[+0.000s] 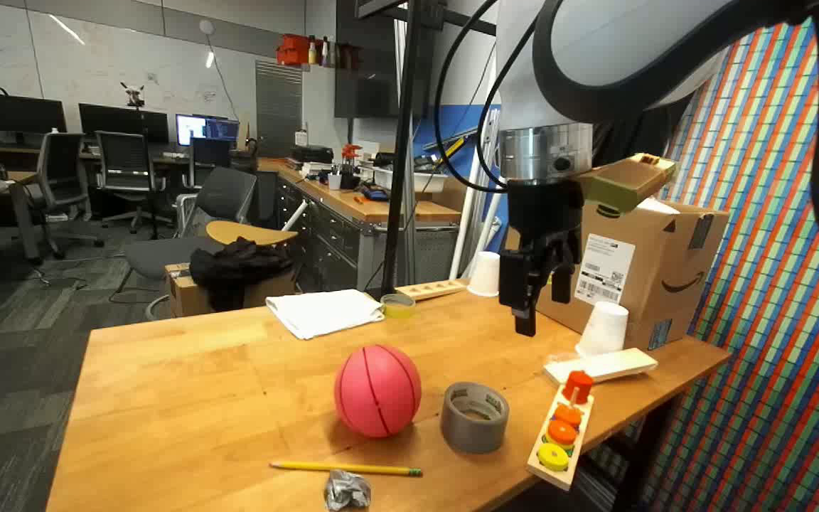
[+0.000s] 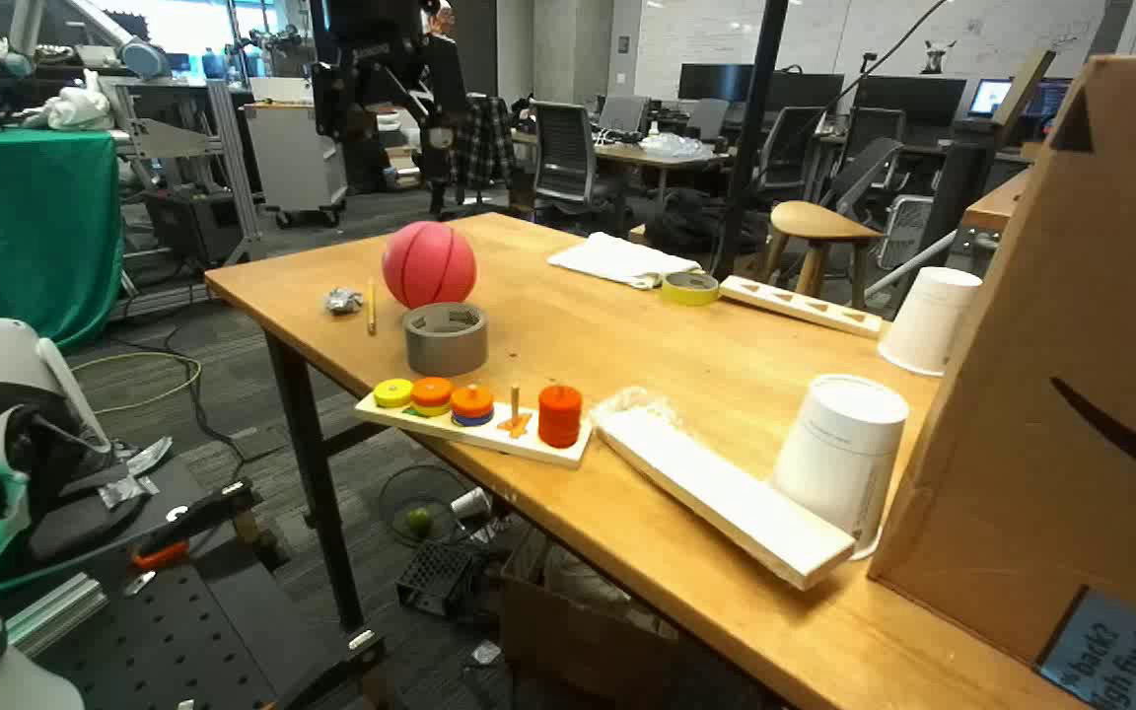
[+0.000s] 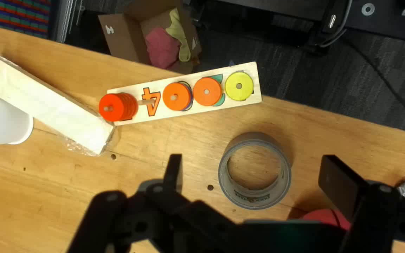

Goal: Push the ball to the right

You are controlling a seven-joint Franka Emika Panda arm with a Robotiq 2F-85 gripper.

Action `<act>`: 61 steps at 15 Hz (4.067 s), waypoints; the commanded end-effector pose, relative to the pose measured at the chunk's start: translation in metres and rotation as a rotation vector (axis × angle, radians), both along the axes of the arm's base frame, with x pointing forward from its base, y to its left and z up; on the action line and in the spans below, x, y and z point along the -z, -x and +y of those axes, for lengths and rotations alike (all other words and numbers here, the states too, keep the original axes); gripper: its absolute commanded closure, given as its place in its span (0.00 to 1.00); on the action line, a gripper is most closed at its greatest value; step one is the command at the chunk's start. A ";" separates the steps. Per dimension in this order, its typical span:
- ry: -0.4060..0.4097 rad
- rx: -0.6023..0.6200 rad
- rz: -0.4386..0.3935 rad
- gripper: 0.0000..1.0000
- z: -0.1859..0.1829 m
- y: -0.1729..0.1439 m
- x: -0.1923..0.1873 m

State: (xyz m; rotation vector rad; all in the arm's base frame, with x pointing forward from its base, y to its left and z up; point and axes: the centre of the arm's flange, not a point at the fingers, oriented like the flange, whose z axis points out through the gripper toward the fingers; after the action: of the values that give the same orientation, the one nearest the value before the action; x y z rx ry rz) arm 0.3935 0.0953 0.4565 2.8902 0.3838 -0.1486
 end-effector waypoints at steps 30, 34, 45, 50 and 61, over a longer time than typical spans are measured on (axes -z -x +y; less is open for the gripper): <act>-0.239 -0.318 -0.052 0.00 0.165 0.018 0.024; -0.328 -0.472 -0.101 0.00 0.234 0.022 0.039; -0.381 -0.499 0.067 0.00 0.272 -0.050 0.109; -0.353 -0.332 0.206 0.00 0.208 -0.093 0.128; -0.072 -0.017 -0.137 0.00 0.019 -0.099 0.034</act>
State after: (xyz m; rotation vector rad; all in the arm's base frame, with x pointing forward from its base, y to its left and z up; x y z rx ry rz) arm 0.5271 0.1336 0.3956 3.0358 0.4731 -0.0854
